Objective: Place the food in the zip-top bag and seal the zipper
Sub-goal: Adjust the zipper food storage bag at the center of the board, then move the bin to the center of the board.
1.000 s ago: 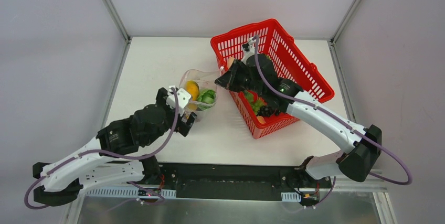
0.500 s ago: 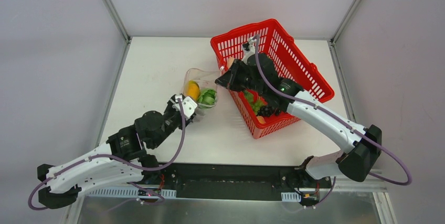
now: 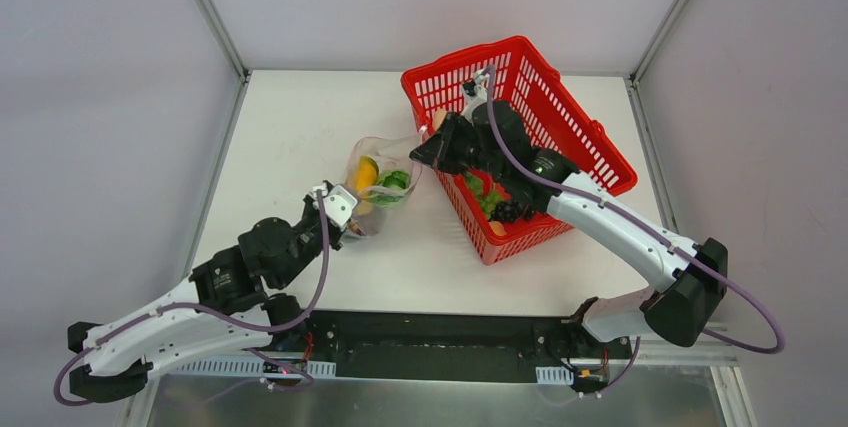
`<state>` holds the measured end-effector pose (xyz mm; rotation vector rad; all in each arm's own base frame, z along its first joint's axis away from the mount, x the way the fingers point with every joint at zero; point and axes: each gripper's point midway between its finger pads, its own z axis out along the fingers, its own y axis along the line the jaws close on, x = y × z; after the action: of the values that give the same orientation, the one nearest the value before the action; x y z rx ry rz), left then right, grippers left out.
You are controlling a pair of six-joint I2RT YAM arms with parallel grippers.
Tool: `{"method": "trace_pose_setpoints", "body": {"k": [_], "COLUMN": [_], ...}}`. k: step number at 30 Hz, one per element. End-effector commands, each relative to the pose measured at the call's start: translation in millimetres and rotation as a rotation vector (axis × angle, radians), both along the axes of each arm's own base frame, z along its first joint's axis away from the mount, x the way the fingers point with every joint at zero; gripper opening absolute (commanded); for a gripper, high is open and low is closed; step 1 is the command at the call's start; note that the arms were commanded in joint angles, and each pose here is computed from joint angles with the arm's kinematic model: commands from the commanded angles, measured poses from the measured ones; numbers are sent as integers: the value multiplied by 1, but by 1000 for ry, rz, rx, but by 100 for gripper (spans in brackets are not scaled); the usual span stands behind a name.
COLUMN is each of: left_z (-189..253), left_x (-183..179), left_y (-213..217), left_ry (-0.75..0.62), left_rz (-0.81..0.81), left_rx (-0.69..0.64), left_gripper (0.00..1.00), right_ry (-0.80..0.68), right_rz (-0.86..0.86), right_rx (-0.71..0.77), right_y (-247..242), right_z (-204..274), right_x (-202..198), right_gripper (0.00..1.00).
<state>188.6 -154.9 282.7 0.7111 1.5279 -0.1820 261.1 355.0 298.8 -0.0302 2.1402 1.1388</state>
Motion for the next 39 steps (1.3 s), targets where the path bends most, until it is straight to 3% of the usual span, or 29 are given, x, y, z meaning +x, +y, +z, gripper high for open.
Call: {"method": "trace_pose_setpoints", "body": {"k": [1, 8, 11, 14, 18, 21, 23, 26, 28, 31, 35, 39], "left_z": [26, 53, 58, 54, 51, 50, 48, 45, 44, 43, 42, 44], "left_x": [-7, -31, -35, -34, -31, -31, -32, -31, -29, -26, -26, -26], "left_y": [12, 20, 21, 25, 34, 37, 38, 42, 44, 52, 52, 52], "left_ry": [3, 14, 42, 79, 106, 106, 110, 121, 126, 126, 128, 127], "left_rz": [8, -97, -107, -73, -10, 3, 6, 25, 46, 90, 91, 88], "left_rx": [-73, -176, -192, -191, -226, -253, -260, -251, -237, -214, -211, -214], "left_gripper": [0, 0, 0, 0, 0, 0, 0, 0, 0, 0, 0, 0], "right_ry": [-90, -93, -77, -102, -178, -233, -247, -226, -186, -93, -41, -39], "right_rz": [-12, -81, 34, 147, 281, 391, 456, 470, 434, 231, 315, 334], "right_rx": [119, 166, 175, 164, 162, 144, 110, 54, -3, -181, -246, -429], "right_y": [-8, -23, -9, -6, -16, -26, -33, -42, -46, -63, -55, -46], "right_z": [48, 74, 72, 74, 88, 91, 80, 58, 40, 2, -17, -44], "right_x": [0, 11, -1, -18, -45, -71, -85, -93, -87, -52, -64, -73], "right_gripper": [0, 4, 21, 50, 68, 64, 50, 38, 31, 22, 16, 16]}}
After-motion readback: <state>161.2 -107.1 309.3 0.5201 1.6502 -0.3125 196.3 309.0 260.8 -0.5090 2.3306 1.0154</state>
